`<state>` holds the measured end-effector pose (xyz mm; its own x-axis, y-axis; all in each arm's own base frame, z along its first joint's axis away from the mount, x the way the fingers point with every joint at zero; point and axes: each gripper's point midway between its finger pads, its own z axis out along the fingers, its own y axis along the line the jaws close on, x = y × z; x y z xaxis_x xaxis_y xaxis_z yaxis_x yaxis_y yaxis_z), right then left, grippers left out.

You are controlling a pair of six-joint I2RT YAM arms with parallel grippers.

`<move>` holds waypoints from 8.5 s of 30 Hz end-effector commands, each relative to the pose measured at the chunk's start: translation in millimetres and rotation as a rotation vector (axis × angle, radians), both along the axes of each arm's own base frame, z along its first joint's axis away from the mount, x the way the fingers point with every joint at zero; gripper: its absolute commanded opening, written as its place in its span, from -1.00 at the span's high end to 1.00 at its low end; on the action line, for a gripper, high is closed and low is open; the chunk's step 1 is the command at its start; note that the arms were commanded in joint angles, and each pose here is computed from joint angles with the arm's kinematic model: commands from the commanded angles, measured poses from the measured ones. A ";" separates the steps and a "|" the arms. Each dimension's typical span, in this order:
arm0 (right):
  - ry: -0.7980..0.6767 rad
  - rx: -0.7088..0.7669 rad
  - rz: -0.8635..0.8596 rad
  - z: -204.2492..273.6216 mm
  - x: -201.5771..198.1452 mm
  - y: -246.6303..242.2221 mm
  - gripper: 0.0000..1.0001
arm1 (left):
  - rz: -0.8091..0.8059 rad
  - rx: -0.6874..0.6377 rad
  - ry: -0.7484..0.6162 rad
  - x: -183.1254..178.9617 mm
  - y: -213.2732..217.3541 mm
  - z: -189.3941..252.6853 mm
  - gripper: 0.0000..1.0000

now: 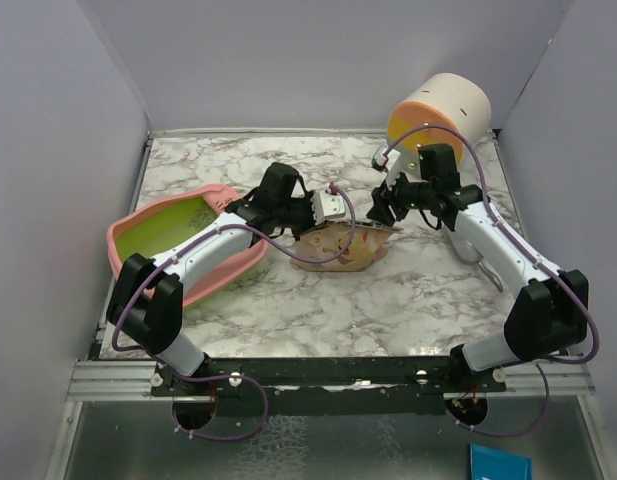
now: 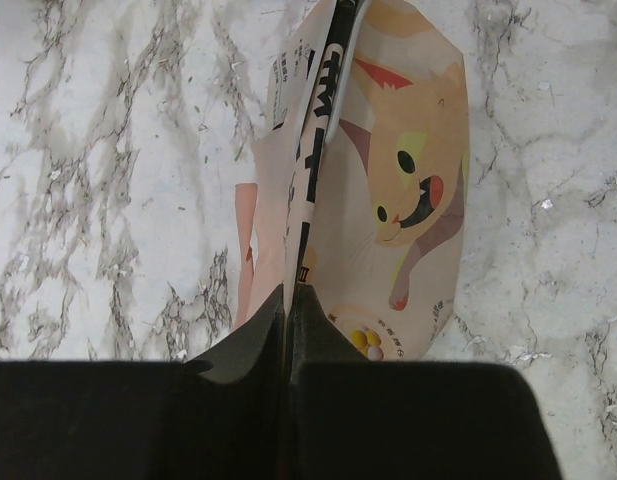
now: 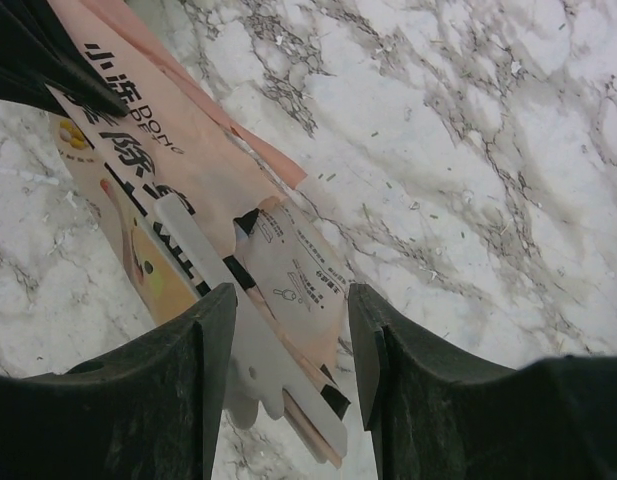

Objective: Fill the litter box with clean litter

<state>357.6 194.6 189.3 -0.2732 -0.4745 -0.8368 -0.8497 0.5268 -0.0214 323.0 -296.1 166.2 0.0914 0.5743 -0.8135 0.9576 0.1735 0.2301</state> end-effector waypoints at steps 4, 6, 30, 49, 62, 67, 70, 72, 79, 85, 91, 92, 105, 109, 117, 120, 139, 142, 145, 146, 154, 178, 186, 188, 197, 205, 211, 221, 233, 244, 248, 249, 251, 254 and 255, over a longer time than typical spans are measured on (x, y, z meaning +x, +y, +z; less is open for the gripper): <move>-0.139 -0.009 -0.019 41.3 -10.3 -10.9 0.01 | 0.013 -0.093 -0.203 26.7 -7.9 52.9 1.00; -0.154 -0.008 -0.010 45.5 -16.3 -11.5 0.00 | 0.012 -0.095 -0.202 26.8 -8.4 52.9 1.00; -0.045 -0.114 -0.011 -7.9 -24.3 -8.5 -0.11 | 0.018 -0.104 -0.191 25.9 -8.8 50.5 1.00; -0.083 -0.112 -0.075 4.9 -11.0 -12.2 0.98 | 0.012 -0.124 -0.165 24.8 -13.2 48.4 1.00; -0.375 -0.017 -0.533 124.6 32.8 -62.5 0.98 | 0.020 -0.136 -0.150 23.3 -13.8 48.9 1.00; -0.241 -0.046 -0.629 83.8 84.8 -59.0 0.98 | 0.049 -0.167 -0.167 26.1 -13.7 60.4 1.00; -0.127 -0.044 -0.647 47.9 116.2 -52.2 0.97 | 0.076 -0.194 -0.192 26.8 -11.1 68.8 1.00; -0.074 -0.024 -0.640 28.4 133.4 -45.1 0.97 | 0.087 -0.207 -0.210 26.7 -9.3 72.1 1.00; 0.061 -0.020 -0.606 -32.9 166.7 -28.2 0.97 | 0.120 -0.208 -0.211 28.2 -5.1 71.0 0.96; 0.122 -0.020 -0.582 -60.6 169.3 -22.9 0.80 | 0.166 -0.225 -0.200 32.7 -3.3 79.3 0.62; 0.132 -0.013 -0.581 -64.6 169.3 -26.4 0.72 | 0.419 -0.287 -0.093 58.6 6.7 102.7 0.32; 0.131 -0.013 -0.580 -64.2 169.6 -27.1 0.72 | 0.481 -0.300 -0.064 63.6 10.5 107.8 0.32; 0.199 -0.050 -0.571 -99.2 171.9 -31.8 0.74 | 0.730 -0.445 0.275 74.6 58.9 105.0 0.16; 0.215 -0.058 -0.584 -111.2 174.1 -32.9 0.63 | 0.737 -0.476 0.348 71.6 70.4 95.3 0.15; 0.192 -0.054 -0.607 -102.8 177.1 -35.9 -0.34 | 0.702 -0.625 0.562 61.4 65.5 98.4 0.01; 0.159 -0.057 -0.631 -87.5 174.7 -42.1 -0.39 | 0.764 -0.639 0.647 60.8 74.8 89.5 0.00; -0.039 0.167 -0.659 43.1 43.6 -69.6 -0.32 | 0.842 -0.722 1.042 29.0 85.8 34.6 -0.04; -0.027 0.199 -0.646 42.9 25.1 -68.5 -0.31 | 0.856 -0.728 1.027 41.7 84.0 28.0 -0.04; 0.002 0.239 -0.613 39.9 6.2 -62.7 -0.30 | 0.864 -0.743 0.979 56.7 80.7 23.3 -0.04; 0.017 0.255 -0.600 37.9 -0.2 -60.2 -0.30 | 0.841 -0.755 0.967 60.0 76.4 23.8 -0.04; 0.089 0.429 -0.476 32.0 -47.4 -36.0 -0.26 | 0.826 -0.827 0.886 84.2 59.2 24.5 0.04; 0.092 0.405 -0.471 30.8 -10.0 -30.7 -0.26 | 0.056 -0.820 0.358 18.0 19.7 144.1 1.00; 0.240 0.492 -0.453 13.4 17.6 -41.1 -0.17 | 0.013 -1.002 0.096 2.3 34.1 187.8 1.00; 0.246 0.500 -0.441 14.1 16.4 -40.6 -0.15 | -0.016 -1.106 0.010 -5.4 41.3 202.5 1.00; 0.184 0.530 -0.323 35.5 0.2 -38.7 -0.11 | -0.090 -1.233 0.048 -8.8 41.9 202.5 1.00; 0.283 0.545 -0.201 30.6 8.7 -23.8 -0.11 | -0.124 -1.209 0.021 -15.9 39.5 205.1 1.00; 0.332 0.520 -0.134 30.4 14.8 -18.8 -0.11 | -0.153 -1.191 0.006 -22.3 36.8 206.3 1.00; 0.394 0.439 -0.027 8.7 -11.5 0.7 -0.11 | -0.210 -1.166 0.012 -24.0 25.3 209.0 1.00; 0.425 0.404 0.029 -2.7 -24.2 11.1 -0.02 | -0.253 -1.138 0.020 -29.5 16.2 205.7 1.00; 0.298 0.243 -0.221 -6.2 3.6 -1.0 0.98 | -0.268 -1.124 0.021 -28.2 14.3 206.0 1.00; 0.150 0.314 -0.311 37.7 12.6 -9.4 0.98 | -0.276 -1.111 0.010 -32.5 15.3 203.9 1.00; 0.120 0.332 -0.324 48.6 13.5 -10.7 0.98 | -0.278 -1.105 0.007 -33.6 16.1 202.9 1.00; 0.073 0.359 -0.360 66.3 16.0 -15.0 0.98 | -0.282 -1.096 -0.010 -36.1 17.3 202.2 1.00; 0.046 0.393 -0.385 80.4 17.2 -16.7 0.98 | -0.293 -1.079 -0.047 -40.4 18.9 201.2 1.00; 0.049 0.400 -0.389 79.9 17.3 -16.4 0.98 | -0.294 -1.072 -0.062 -41.6 19.5 199.7 1.00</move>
